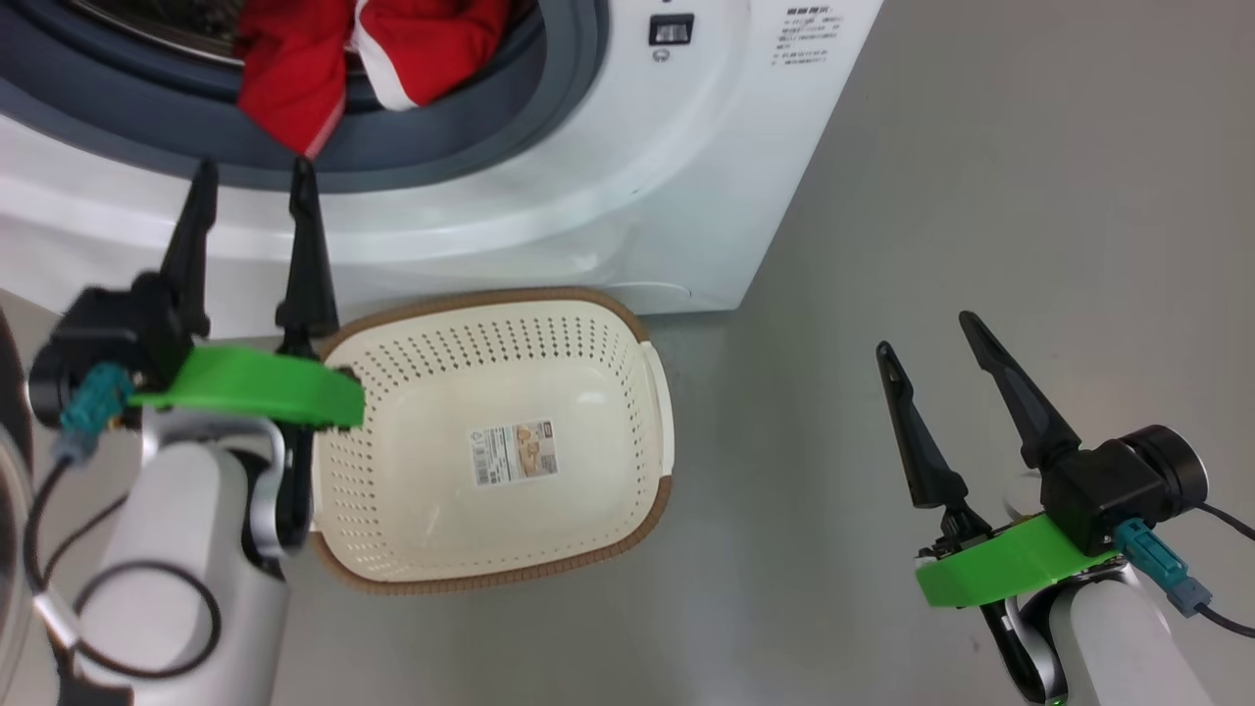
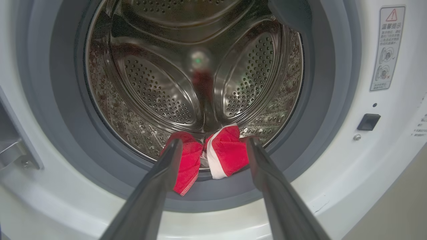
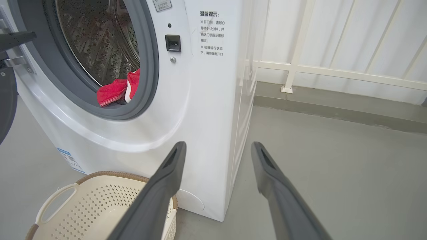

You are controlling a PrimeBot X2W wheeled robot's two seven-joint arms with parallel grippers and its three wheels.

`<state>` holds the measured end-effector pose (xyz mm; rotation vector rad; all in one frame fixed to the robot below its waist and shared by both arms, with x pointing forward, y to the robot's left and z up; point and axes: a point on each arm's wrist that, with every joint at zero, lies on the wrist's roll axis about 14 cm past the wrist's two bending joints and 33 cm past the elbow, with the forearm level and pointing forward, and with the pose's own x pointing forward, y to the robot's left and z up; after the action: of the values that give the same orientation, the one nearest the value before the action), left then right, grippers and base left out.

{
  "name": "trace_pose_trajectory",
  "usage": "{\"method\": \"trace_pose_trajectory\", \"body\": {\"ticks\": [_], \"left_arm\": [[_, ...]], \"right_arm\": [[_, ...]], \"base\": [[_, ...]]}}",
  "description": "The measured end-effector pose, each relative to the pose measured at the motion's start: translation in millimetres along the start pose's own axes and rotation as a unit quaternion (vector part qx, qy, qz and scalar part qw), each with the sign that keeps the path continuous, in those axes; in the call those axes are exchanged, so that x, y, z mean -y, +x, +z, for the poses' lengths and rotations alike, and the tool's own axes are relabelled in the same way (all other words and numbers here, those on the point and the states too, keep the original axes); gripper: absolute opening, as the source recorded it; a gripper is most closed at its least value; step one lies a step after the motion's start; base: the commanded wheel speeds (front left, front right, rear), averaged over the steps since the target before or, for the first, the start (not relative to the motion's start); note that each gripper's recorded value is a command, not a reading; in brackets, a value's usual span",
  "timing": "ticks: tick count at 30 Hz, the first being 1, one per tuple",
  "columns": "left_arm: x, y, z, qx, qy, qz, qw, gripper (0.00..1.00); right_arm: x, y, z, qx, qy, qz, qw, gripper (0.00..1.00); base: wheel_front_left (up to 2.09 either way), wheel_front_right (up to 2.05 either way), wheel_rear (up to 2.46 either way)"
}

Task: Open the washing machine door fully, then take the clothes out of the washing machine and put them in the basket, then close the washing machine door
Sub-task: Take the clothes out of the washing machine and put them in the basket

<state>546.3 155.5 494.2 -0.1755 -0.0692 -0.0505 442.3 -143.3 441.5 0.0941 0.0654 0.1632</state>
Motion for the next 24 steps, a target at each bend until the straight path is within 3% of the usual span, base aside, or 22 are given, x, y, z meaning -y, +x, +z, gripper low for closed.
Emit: {"method": "trace_pose_trajectory", "body": {"ticks": [15,24], "left_arm": [[15.9,76.6,-10.9,0.004,0.015,-0.029,0.999,1.0],[10.4,115.6,-57.1,-0.064,0.05,-0.034,0.996,1.0]], "right_arm": [[5.5,20.5,-28.6,-0.026,0.002,0.001,1.0,1.0],[12.4,33.0,-50.5,-0.045,0.001,-0.002,0.999,1.0]], "base": [[0.0,0.0,0.0],[0.0,0.0,0.0]]}}
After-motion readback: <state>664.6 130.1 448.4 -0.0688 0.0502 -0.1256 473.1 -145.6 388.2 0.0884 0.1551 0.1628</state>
